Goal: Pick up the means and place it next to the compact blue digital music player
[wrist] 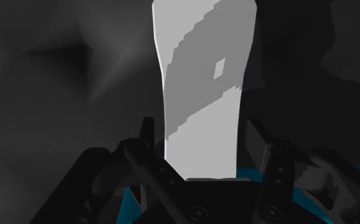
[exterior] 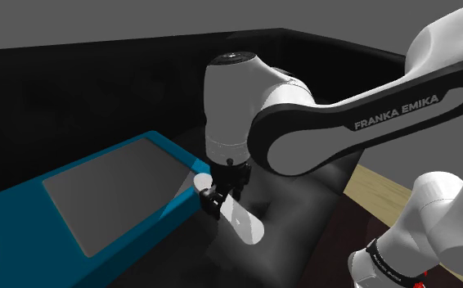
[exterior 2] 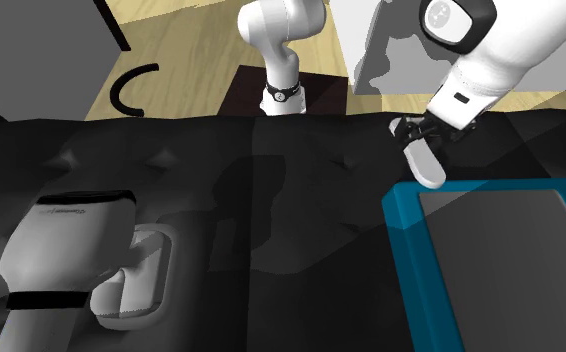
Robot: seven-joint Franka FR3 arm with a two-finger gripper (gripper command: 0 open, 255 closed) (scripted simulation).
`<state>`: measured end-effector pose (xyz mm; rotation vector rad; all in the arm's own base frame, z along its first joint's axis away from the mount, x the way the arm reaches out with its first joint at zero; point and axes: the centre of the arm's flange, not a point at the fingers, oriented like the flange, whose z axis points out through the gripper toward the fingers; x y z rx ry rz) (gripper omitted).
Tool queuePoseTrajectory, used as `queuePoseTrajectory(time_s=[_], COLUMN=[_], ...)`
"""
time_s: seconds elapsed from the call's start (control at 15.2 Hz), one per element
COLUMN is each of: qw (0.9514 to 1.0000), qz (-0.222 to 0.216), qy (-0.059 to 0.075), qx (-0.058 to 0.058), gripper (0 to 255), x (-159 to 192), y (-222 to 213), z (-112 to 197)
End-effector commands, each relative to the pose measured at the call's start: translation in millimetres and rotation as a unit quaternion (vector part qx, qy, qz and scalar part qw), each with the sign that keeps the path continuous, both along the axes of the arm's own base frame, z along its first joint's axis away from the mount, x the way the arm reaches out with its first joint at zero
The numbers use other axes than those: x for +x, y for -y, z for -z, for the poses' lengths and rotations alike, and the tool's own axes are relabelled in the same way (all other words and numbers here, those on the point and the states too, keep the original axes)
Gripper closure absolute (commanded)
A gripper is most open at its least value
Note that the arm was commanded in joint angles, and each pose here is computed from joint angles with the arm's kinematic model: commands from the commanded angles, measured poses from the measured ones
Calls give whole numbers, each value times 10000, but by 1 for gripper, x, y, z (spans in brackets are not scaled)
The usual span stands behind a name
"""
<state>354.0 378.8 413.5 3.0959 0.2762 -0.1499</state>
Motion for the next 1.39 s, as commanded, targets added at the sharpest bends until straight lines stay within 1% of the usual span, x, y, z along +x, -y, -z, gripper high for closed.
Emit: queuePoseTrajectory(time_s=[0.0, 0.4, 0.92, 0.99, 1.32], qw=[10000, 10000, 10000, 10000, 10000], qz=[6, 6, 6, 5, 6], qy=[-1, -1, -1, -1, -1], qx=[-1, -1, -1, -1, -1], gripper=[255, 255, 255, 0, 0], x=[-1, -1, -1, -1, -1], y=[0, 0, 0, 0, 0], z=[11, 45, 45, 46, 45])
